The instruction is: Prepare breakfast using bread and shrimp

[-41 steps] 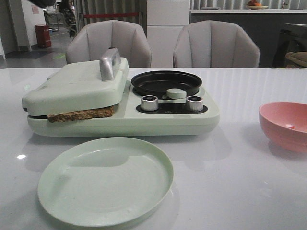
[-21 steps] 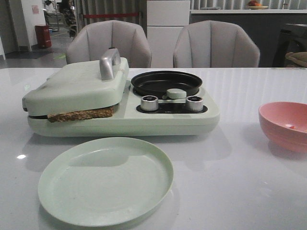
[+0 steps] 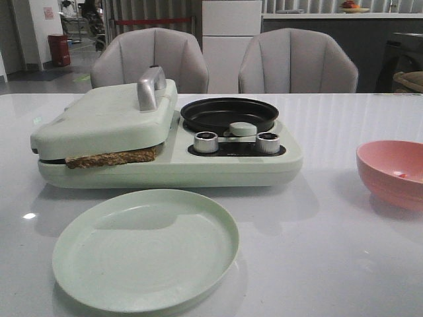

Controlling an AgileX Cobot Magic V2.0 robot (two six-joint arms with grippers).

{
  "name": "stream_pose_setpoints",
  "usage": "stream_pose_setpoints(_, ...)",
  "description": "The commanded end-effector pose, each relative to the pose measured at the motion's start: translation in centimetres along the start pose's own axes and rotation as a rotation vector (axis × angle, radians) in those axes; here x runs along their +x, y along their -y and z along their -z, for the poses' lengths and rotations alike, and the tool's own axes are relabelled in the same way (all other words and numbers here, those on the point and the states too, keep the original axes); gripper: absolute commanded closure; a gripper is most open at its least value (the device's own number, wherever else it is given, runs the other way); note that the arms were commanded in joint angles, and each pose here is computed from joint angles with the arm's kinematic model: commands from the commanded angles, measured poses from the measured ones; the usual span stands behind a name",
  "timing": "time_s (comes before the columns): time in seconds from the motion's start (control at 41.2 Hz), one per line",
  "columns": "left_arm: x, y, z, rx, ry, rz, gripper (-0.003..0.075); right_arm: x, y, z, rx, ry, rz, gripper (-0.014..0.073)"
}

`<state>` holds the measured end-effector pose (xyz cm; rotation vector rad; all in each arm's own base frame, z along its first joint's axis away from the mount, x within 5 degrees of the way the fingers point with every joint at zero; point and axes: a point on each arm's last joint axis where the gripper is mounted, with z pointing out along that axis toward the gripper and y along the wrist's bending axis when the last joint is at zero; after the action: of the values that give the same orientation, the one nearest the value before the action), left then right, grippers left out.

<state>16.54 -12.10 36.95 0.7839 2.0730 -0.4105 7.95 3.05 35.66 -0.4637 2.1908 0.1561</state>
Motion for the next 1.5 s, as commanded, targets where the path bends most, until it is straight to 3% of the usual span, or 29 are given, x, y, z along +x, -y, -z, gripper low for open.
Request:
stream_pose_setpoints(0.0,0.2,0.4,2.6,-0.013,0.175,0.033,0.0618,-1.2,0.5,0.6,0.057,0.092,0.04,0.0144)
stream_pose_setpoints(0.243,4.5,1.1,6.0,-0.015,0.285,0.102,0.0618,-1.2,0.8,0.6,0.082,0.093,0.057,0.0144)
stream_pose_setpoints(0.437,6.7,1.3,6.6,-0.017,0.294,0.117,0.0618,-1.3,0.8,0.6,0.082,0.105,0.057,0.0144)
stream_pose_setpoints(0.655,7.0,1.0,6.3,-0.042,0.28,0.1,0.0618,-1.2,0.7,0.6,0.076,0.098,0.051,0.0144)
stream_pose_setpoints(0.801,7.2,0.5,6.4,-0.091,0.265,0.135,0.0618,-1.5,0.8,-0.1,0.088,0.082,-0.035,0.0144)
stream_pose_setpoints(1.068,7.5,-0.3,6.4,-0.153,0.237,0.153,0.0618,-3.4,2.1,-3.1,0.238,-0.035,-0.122,0.0144)
stream_pose_setpoints(1.335,7.5,-0.3,6.4,-0.153,0.237,0.153,0.0618,-6.1,4.7,-5.8,0.328,-0.12,-0.239,0.0144)
stream_pose_setpoints(1.48,7.5,-0.3,6.4,-0.153,0.237,0.153,0.0618,-6.6,6.5,-7.7,0.31,-0.196,-0.288,0.0144)
